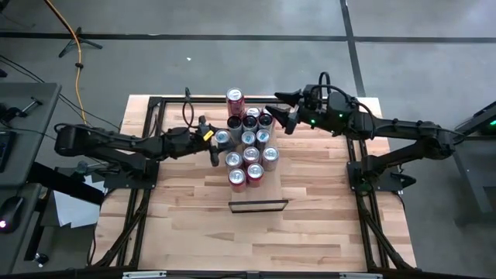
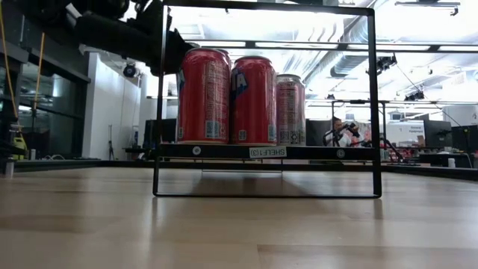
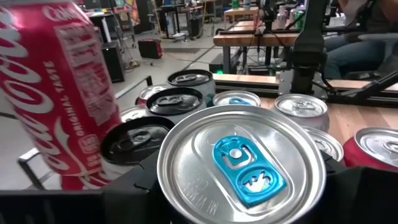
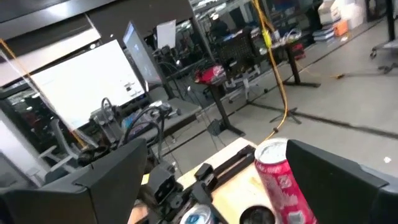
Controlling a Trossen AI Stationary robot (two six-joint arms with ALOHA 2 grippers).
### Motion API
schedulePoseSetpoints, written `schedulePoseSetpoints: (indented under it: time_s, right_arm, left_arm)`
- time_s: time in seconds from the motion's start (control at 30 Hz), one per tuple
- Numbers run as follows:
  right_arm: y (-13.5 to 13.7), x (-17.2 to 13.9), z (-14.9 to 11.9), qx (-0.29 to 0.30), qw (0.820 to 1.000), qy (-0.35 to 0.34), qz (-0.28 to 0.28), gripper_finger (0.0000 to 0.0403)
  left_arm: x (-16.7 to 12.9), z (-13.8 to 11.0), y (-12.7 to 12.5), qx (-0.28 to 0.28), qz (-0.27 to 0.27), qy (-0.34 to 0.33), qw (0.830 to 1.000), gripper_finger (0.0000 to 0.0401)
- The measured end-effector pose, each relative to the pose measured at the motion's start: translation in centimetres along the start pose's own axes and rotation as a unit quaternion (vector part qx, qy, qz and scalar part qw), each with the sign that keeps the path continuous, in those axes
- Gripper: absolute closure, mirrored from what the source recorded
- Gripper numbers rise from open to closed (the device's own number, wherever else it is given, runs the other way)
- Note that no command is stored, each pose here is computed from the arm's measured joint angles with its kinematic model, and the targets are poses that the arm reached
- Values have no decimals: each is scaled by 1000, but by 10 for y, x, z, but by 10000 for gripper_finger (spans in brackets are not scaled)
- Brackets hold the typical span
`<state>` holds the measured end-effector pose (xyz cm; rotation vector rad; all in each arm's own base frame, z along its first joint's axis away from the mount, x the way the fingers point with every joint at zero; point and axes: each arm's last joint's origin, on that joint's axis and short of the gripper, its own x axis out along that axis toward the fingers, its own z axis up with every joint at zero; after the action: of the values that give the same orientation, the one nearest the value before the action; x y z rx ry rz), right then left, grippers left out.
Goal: Place canned beverage on shelf
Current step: Put the blue soda can on the shelf aligned with the other blue soda can
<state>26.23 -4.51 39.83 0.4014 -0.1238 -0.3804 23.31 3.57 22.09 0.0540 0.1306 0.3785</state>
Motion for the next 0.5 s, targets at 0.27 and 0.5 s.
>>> schedulePoseSetpoints:
  time_s: [0.27,0.5]
  right_arm:
    - [-3,24,-33,68,993,94,20,34]
    - [-6,60,-66,87,983,163,6,34]
  left_arm:
    - [7,-8,-3,2,-16,14,1000,219]
    - [7,-7,-4,22,-26,10,999,218]
